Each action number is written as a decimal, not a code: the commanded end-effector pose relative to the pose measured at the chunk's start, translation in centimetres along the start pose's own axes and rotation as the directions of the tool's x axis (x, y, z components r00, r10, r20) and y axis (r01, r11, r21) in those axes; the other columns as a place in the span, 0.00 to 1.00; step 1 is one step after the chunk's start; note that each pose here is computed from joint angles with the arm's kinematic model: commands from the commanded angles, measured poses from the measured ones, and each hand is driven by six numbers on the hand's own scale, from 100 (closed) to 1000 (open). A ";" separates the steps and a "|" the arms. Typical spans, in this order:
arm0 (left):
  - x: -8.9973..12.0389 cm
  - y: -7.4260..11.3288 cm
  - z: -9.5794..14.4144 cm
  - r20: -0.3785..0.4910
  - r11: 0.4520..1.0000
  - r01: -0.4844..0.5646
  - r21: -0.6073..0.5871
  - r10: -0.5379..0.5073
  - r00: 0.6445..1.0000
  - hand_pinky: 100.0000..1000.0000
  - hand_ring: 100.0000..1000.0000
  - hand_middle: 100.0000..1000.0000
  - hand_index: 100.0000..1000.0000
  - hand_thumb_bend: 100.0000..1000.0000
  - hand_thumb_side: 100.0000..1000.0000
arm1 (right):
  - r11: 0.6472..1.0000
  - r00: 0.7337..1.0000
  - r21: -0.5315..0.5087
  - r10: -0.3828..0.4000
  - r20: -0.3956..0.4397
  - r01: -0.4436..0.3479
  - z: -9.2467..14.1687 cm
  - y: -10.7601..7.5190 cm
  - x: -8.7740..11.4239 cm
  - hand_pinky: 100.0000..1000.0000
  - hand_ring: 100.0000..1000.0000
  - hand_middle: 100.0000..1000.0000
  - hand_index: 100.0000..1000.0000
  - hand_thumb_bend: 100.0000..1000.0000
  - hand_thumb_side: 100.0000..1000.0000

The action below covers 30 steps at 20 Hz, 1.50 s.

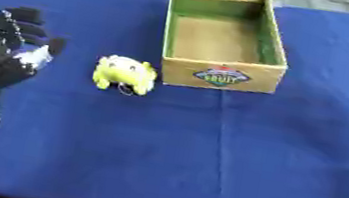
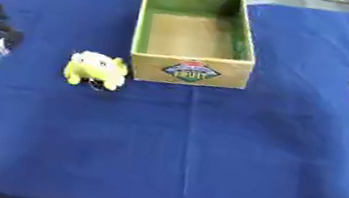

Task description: Pick up objects on the table and place them in the box.

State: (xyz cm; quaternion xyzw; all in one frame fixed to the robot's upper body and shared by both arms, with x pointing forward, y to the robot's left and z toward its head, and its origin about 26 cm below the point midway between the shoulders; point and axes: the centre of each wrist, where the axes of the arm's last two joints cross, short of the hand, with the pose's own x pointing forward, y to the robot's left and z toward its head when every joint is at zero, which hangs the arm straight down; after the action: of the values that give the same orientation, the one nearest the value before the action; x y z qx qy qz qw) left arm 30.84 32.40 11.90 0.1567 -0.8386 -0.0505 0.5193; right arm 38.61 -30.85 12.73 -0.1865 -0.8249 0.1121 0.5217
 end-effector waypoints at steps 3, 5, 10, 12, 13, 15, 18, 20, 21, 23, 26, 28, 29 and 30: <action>1.3 1.3 -1.0 0.048 0.998 0.066 -0.005 -0.065 0.997 0.56 0.59 0.57 0.71 0.65 0.26 | 1.000 0.999 -0.013 0.010 0.040 -0.010 -0.6 -0.9 1.1 0.72 0.89 0.63 0.90 0.00 0.49; 1.6 1.7 -1.4 0.054 0.994 0.107 -0.021 -0.106 0.993 0.55 0.59 0.58 0.71 0.66 0.26 | 1.000 0.999 -0.012 0.011 0.040 -0.011 -0.6 -0.9 1.1 0.72 0.89 0.63 0.90 0.00 0.49; 2.7 2.9 -2.9 0.079 0.953 0.288 -0.095 -0.281 0.956 0.56 0.60 0.59 0.73 0.67 0.24 | 1.000 0.999 -0.008 0.013 0.037 -0.013 -0.5 -0.9 1.0 0.72 0.89 0.63 0.90 0.00 0.49; 3.3 3.4 -3.6 0.096 0.913 0.384 -0.135 -0.374 0.923 0.57 0.60 0.60 0.74 0.66 0.23 | 1.000 0.999 -0.006 0.014 0.037 -0.014 -0.5 -0.9 1.0 0.72 0.89 0.63 0.90 0.00 0.49; 3.6 3.6 -4.1 0.107 0.886 0.434 -0.162 -0.422 0.900 0.57 0.60 0.60 0.75 0.66 0.24 | 1.000 0.999 -0.005 0.014 0.036 -0.014 -0.5 -0.8 0.9 0.72 0.89 0.63 0.90 0.00 0.49; 4.4 4.1 -5.0 0.134 0.812 0.540 -0.220 -0.523 0.842 0.58 0.61 0.62 0.76 0.66 0.23 | 1.000 0.999 -0.002 0.015 0.036 -0.015 -0.5 -0.8 0.9 0.72 0.89 0.63 0.90 0.00 0.49; 5.6 4.5 -6.4 0.183 0.694 0.666 -0.274 -0.642 0.745 0.59 0.61 0.63 0.77 0.68 0.20 | 1.000 0.999 0.001 0.015 0.035 -0.015 -0.4 -0.8 0.9 0.72 0.89 0.63 0.90 0.00 0.49; 6.5 4.5 -7.5 0.238 0.596 0.742 -0.308 -0.707 0.666 0.60 0.62 0.64 0.78 0.70 0.19 | 1.000 0.999 0.004 0.016 0.034 -0.016 -0.4 -0.7 0.9 0.72 0.89 0.63 0.90 0.00 0.49; 6.7 4.5 -7.9 0.259 0.557 0.766 -0.321 -0.727 0.636 0.60 0.62 0.64 0.78 0.70 0.18 | 1.000 0.999 0.005 0.015 0.033 -0.016 -0.4 -0.7 0.8 0.72 0.89 0.63 0.90 0.00 0.49; 7.4 4.1 -9.0 0.311 0.471 0.806 -0.358 -0.754 0.579 0.61 0.61 0.64 0.77 0.70 0.17 | 1.000 0.999 0.010 0.014 0.032 -0.015 -0.4 -0.6 0.8 0.72 0.89 0.63 0.90 0.00 0.49; 7.8 3.3 -10.4 0.381 0.367 0.834 -0.412 -0.762 0.523 0.61 0.61 0.64 0.77 0.70 0.14 | 1.000 0.999 0.017 0.012 0.029 -0.013 -0.3 -0.4 0.7 0.72 0.89 0.63 0.90 0.00 0.49; 7.5 2.6 -11.3 0.410 0.319 0.835 -0.448 -0.757 0.509 0.61 0.61 0.64 0.77 0.69 0.13 | 1.000 1.000 0.021 0.011 0.027 -0.012 -0.2 -0.4 0.6 0.72 0.89 0.63 0.90 0.00 0.49; 7.3 2.3 -11.6 0.419 0.302 0.832 -0.465 -0.753 0.507 0.61 0.60 0.64 0.77 0.69 0.13 | 1.000 1.000 0.022 0.011 0.025 -0.011 -0.2 -0.3 0.6 0.72 0.89 0.63 0.90 0.00 0.49; 7.0 1.9 -12.0 0.422 0.290 0.826 -0.484 -0.749 0.510 0.60 0.58 0.63 0.77 0.70 0.12 | 1.000 1.000 0.024 0.010 0.024 -0.011 -0.2 -0.3 0.6 0.72 0.89 0.63 0.90 0.00 0.49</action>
State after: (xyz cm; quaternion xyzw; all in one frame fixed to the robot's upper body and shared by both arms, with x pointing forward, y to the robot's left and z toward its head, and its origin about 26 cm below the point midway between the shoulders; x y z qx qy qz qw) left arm 37.98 32.44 23.11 0.3516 -0.6234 -0.5723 0.4002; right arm 38.45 -30.77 12.31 -0.1815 -0.8208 0.1216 0.5279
